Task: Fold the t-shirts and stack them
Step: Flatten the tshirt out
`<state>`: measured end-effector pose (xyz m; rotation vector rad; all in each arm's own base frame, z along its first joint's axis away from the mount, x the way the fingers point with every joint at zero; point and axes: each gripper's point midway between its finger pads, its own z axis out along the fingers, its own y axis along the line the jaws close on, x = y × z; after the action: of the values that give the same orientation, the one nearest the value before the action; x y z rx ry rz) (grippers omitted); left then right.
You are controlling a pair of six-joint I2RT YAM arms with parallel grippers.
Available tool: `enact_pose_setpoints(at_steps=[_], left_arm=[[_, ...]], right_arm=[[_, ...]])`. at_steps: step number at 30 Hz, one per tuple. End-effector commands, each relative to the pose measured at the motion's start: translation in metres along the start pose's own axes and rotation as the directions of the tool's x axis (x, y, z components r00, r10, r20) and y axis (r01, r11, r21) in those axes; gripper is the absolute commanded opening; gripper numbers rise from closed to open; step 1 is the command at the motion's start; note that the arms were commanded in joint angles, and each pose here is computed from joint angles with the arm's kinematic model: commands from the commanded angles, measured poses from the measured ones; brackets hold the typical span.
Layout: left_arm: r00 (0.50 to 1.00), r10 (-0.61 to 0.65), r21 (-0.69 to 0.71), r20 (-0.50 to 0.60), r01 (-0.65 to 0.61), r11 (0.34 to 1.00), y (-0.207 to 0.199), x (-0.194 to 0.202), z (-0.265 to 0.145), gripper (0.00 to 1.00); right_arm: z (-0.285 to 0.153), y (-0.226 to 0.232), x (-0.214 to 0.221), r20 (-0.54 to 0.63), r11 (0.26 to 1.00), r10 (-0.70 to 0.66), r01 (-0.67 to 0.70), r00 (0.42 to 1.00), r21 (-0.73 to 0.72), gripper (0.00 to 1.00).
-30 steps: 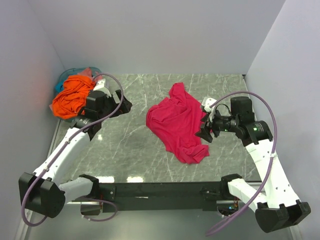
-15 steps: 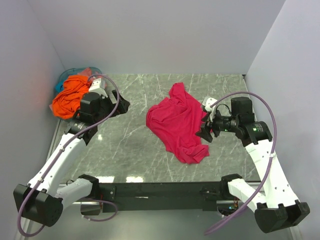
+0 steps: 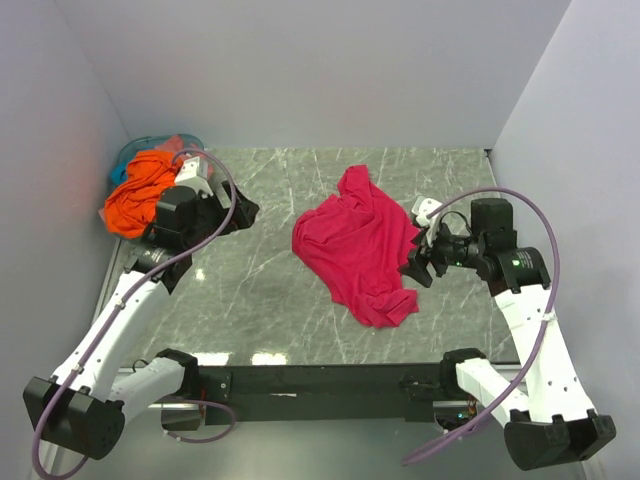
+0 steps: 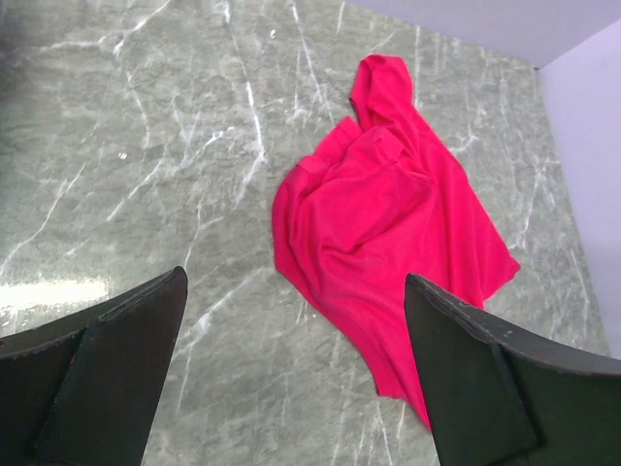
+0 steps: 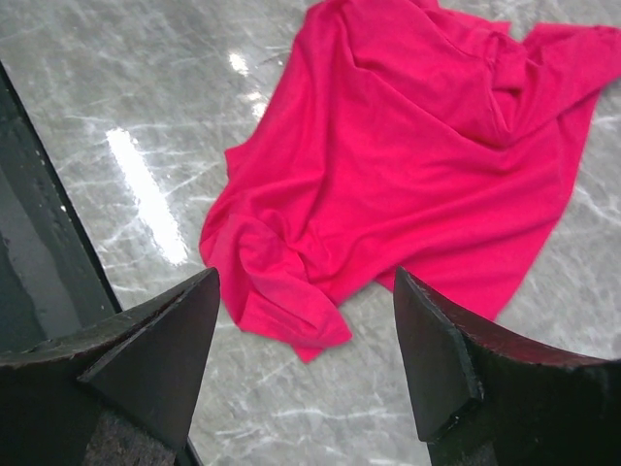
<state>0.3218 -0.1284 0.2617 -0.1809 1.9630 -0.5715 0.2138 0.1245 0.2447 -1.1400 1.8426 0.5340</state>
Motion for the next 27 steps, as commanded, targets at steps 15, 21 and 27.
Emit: enact_pose_setpoints(at_steps=[15,21,27], left_arm=[[0.994,0.027,0.145,0.101,-0.042,0.989,-0.035,-0.036,-0.019,1.0],[0.993,0.041,0.131,0.11,-0.056,0.99,-0.031,-0.034,-0.019,1.0],[0.991,0.047,0.108,0.127,-0.061,0.992,-0.028,-0.04,-0.017,0.99]], right_arm=[[-0.034,-0.016,-0.002,0.048,0.992,0.039,-0.044,0.998,0.12,0.79],[-0.037,-0.055,-0.009,0.099,0.943,0.137,-0.161,0.986,0.292,0.79],[-0.041,-0.084,-0.01,0.109,0.891,0.186,-0.214,0.977,0.4,0.78]])
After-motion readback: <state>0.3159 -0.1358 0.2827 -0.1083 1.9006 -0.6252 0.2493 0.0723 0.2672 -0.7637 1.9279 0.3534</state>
